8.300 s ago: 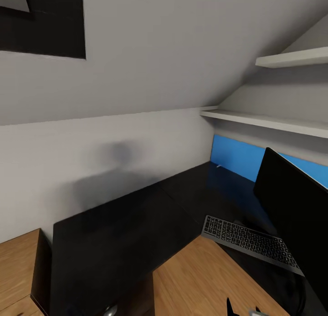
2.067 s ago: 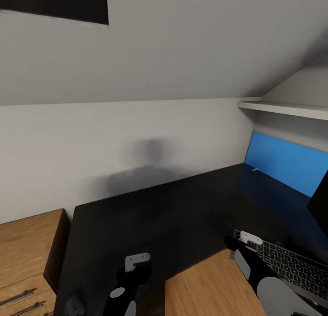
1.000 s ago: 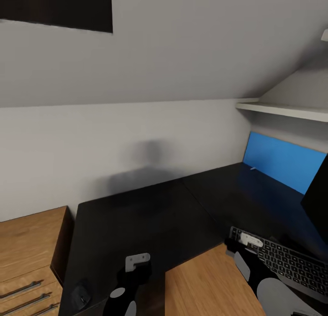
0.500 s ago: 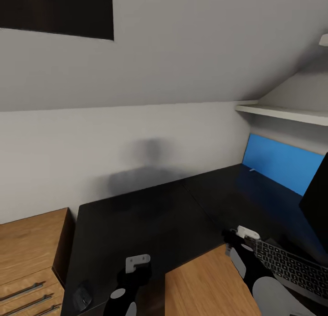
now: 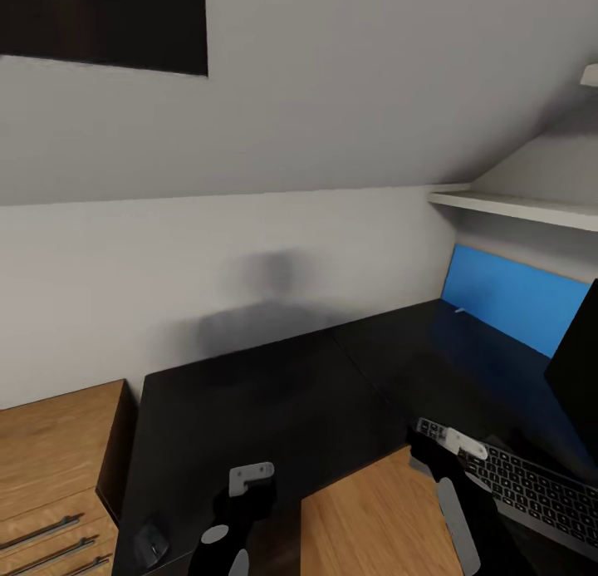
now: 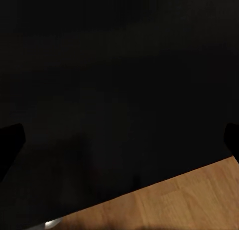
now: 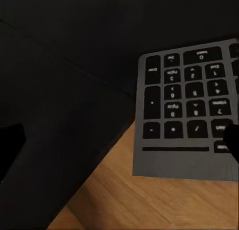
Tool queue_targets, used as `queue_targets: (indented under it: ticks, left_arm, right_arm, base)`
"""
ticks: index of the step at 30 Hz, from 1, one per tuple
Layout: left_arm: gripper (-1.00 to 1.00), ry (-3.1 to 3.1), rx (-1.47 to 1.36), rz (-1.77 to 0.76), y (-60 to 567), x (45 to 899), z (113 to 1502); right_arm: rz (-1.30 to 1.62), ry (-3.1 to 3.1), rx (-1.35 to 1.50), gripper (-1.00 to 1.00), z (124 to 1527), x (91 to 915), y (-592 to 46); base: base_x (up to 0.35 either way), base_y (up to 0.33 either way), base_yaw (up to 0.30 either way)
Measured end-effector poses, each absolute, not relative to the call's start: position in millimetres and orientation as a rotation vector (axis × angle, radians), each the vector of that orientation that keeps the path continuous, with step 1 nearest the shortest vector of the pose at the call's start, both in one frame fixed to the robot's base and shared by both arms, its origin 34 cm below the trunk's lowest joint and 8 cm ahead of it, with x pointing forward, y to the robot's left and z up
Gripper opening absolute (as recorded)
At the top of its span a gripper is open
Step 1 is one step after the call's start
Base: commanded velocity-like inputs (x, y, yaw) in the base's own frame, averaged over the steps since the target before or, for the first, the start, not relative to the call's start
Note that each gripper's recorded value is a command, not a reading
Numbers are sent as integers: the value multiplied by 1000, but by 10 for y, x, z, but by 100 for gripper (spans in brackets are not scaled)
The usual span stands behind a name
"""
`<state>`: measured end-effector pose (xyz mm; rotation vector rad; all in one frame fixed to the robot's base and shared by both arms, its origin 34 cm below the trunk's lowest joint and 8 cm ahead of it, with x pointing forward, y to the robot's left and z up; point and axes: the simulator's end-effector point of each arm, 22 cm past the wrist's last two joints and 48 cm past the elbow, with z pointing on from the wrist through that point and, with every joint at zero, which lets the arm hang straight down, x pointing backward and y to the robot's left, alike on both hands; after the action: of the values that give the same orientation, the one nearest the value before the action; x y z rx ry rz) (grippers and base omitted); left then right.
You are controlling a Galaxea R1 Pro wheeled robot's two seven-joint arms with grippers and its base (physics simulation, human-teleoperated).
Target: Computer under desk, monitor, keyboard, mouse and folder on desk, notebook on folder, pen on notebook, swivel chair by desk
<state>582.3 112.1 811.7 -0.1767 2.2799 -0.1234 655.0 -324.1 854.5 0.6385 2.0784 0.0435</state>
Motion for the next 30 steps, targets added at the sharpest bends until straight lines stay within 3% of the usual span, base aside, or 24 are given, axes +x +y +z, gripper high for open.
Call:
queue_targets:
  ticks: [14, 30]
  left_arm:
    - [100, 2279, -176, -125, 1117, 5825, 8119]
    - [100, 2282, -174, -122, 1120, 5814, 8110]
  right_arm:
    - [92, 2074, 678, 100, 8541, 6520, -3183]
    - [71, 2035, 673, 100, 8607, 6548, -3256]
  base:
    - [-149, 0, 0]
    - [299, -64, 0]
